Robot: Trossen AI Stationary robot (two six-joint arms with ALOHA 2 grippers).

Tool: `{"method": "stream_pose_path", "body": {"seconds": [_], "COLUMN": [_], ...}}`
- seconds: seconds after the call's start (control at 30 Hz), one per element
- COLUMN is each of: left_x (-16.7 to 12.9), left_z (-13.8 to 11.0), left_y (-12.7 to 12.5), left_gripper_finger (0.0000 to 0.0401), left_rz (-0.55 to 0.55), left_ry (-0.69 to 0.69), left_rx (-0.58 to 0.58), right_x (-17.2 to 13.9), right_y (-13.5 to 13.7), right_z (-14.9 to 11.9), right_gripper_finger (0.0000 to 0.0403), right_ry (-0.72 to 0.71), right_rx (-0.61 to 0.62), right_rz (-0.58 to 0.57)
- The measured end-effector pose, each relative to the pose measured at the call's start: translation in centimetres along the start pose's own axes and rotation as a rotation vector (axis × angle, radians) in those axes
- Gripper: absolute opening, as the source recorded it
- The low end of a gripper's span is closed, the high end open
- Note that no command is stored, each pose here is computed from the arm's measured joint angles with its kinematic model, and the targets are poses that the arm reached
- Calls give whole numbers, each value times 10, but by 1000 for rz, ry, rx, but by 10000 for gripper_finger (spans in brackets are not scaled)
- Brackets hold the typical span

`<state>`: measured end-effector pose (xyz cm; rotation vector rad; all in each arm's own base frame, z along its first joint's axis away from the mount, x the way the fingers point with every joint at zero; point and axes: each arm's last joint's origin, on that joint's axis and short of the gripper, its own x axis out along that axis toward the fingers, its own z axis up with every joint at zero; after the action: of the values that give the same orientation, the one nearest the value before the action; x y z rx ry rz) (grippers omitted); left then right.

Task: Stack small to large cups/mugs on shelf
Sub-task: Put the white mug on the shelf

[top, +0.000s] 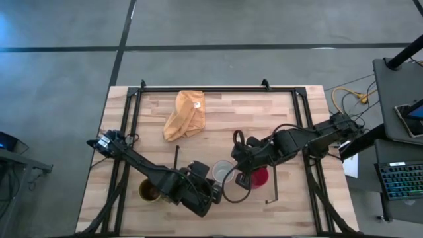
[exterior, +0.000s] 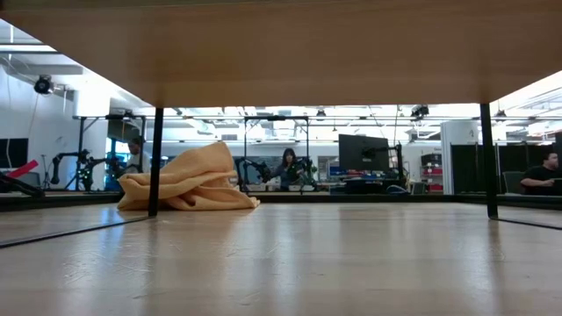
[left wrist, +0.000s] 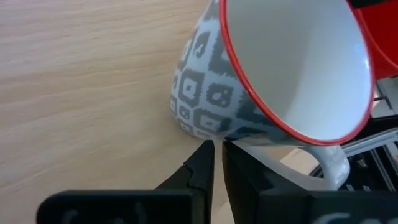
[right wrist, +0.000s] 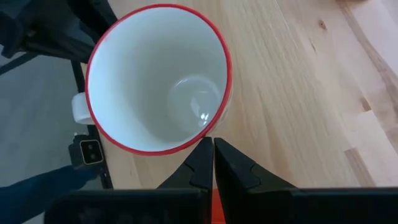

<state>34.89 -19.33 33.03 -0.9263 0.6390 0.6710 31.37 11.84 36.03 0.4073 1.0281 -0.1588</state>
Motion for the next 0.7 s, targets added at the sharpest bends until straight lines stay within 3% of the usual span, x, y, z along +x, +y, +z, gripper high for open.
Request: {"method": "stream_pose_path", "body": {"seconds": [0.7], "left_x": [-3], "left_z": [-5], "left_y": [-5], "left_gripper_finger": [19], "left_rz": [-52], "left_ry": [7], "left_rx": [-17], "right_x": [0], "right_y": [-5], "right_z": [4], "right_gripper_finger": [9], "right_ry": [-17], "right_rx": [-12], "right_rz": [-23]}}
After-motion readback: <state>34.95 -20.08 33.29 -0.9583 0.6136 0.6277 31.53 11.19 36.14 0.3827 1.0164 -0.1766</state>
